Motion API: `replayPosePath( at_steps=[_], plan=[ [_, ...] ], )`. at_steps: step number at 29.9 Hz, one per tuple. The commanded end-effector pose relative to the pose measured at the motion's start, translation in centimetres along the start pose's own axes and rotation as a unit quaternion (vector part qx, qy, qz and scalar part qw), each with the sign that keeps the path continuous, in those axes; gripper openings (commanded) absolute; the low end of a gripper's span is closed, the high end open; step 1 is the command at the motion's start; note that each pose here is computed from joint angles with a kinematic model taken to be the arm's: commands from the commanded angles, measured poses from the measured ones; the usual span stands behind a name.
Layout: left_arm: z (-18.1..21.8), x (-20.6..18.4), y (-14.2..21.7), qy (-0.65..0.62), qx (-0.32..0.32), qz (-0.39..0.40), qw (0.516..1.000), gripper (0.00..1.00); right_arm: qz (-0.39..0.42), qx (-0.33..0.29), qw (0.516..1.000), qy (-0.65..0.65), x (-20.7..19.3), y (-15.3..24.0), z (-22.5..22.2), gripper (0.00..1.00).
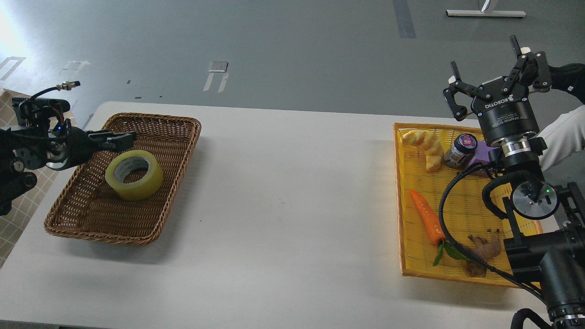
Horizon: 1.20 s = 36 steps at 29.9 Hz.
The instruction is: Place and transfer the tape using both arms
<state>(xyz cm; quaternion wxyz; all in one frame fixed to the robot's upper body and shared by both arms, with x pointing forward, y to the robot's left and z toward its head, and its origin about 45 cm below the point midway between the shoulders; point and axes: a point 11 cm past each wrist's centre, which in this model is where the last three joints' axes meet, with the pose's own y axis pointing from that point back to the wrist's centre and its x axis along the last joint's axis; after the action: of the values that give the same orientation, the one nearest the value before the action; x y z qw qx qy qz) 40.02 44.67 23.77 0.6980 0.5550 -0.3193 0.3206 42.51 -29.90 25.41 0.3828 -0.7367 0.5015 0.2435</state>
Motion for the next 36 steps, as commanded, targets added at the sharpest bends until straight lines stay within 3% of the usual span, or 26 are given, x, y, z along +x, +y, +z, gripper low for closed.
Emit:
replayPosePath(
  at_steps=[1,8,14,17,27,36],
  plan=[
    [2.4,5.1,0.3,0.043,-0.040,0.046,0.997,0.79,0.001,0.000,1.000,0.001,0.1,0.1,-0.1,1.00],
    [7.5,11.7,0.9,0.187,-0.143,0.088,0.968,0.80,0.000,0.001,1.000,0.001,0.0,0.1,-0.1,1.00],
    [11.3,13.5,0.6,0.327,-0.238,0.080,0.911,0.96,-0.004,0.003,1.000,0.001,-0.2,-0.1,-0.2,1.00],
    [13.2,14.8,0.6,0.378,-0.282,0.090,0.877,0.97,-0.006,0.003,1.000,0.001,-0.4,-0.2,-0.3,1.00],
    [19.1,15.7,-0.5,0.447,-0.375,0.075,0.809,0.98,-0.009,0.009,1.000,0.006,-0.5,-0.4,-0.9,1.00],
    [23.8,14.2,-2.1,0.532,-0.449,0.049,0.716,0.98,-0.017,0.010,1.000,0.009,-1.0,-1.0,-1.3,1.00]
  ],
)
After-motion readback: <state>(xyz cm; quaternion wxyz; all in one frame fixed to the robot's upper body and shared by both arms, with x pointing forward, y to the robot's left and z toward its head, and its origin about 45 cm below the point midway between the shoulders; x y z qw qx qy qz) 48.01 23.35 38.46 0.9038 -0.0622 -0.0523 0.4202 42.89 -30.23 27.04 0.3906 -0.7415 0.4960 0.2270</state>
